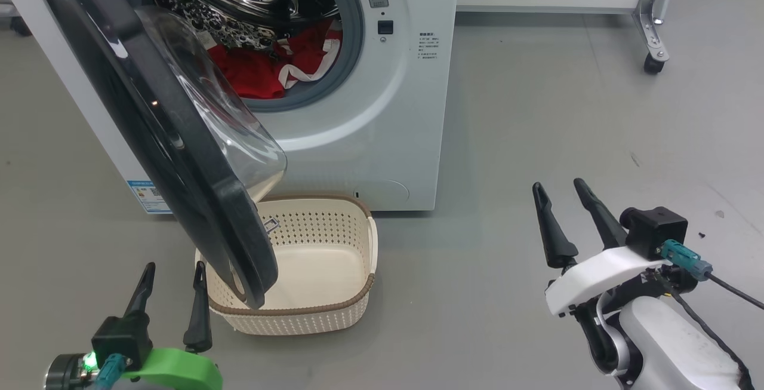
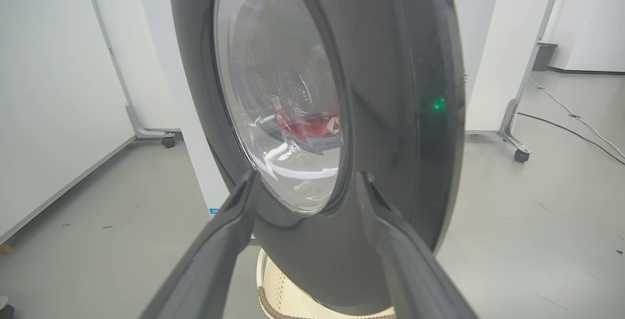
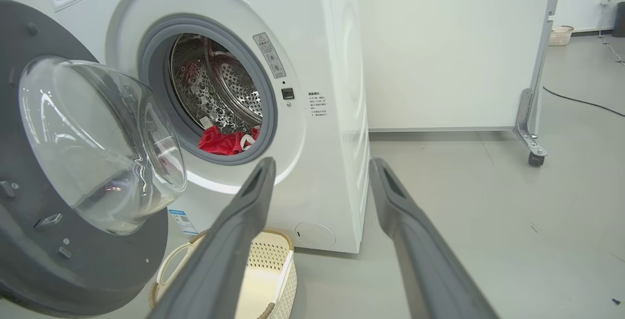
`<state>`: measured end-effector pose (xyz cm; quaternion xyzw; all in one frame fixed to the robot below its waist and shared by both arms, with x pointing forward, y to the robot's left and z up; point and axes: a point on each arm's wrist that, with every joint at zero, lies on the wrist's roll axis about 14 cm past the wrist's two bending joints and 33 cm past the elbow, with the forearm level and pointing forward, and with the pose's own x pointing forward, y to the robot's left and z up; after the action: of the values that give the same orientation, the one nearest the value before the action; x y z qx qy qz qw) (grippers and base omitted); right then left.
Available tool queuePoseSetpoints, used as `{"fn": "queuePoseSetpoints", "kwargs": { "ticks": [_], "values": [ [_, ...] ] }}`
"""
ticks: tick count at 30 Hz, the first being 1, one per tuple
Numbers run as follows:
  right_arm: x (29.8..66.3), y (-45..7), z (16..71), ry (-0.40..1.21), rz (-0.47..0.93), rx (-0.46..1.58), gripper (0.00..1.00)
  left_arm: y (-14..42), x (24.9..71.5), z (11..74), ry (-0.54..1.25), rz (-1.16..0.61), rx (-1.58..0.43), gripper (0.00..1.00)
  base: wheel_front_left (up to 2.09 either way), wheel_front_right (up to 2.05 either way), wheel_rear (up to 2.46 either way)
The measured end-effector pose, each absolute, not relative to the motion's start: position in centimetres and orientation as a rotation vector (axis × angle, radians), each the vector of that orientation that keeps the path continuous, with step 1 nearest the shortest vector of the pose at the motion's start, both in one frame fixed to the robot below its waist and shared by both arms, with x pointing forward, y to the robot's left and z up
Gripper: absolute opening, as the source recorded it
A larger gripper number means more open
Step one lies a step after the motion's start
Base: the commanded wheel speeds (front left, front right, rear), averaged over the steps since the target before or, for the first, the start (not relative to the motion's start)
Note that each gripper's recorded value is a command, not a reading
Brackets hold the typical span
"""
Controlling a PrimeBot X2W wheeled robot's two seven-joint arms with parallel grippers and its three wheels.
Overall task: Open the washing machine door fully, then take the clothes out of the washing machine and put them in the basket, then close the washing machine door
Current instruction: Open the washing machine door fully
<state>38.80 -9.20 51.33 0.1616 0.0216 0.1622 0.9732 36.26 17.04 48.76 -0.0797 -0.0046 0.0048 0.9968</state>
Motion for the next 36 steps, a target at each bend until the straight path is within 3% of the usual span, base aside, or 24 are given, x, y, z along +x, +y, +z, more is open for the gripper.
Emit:
{"fn": "queuePoseSetpoints", "kwargs": {
  "ticks": [36],
  "values": [
    [37.0, -9.4, 51.7, -0.014, 0.290, 0.308, 1.00, 17.0, 35.9, 47.9, 0.016, 0.012, -0.170, 1.00, 0.00, 0.00, 0.00]
  ]
}}
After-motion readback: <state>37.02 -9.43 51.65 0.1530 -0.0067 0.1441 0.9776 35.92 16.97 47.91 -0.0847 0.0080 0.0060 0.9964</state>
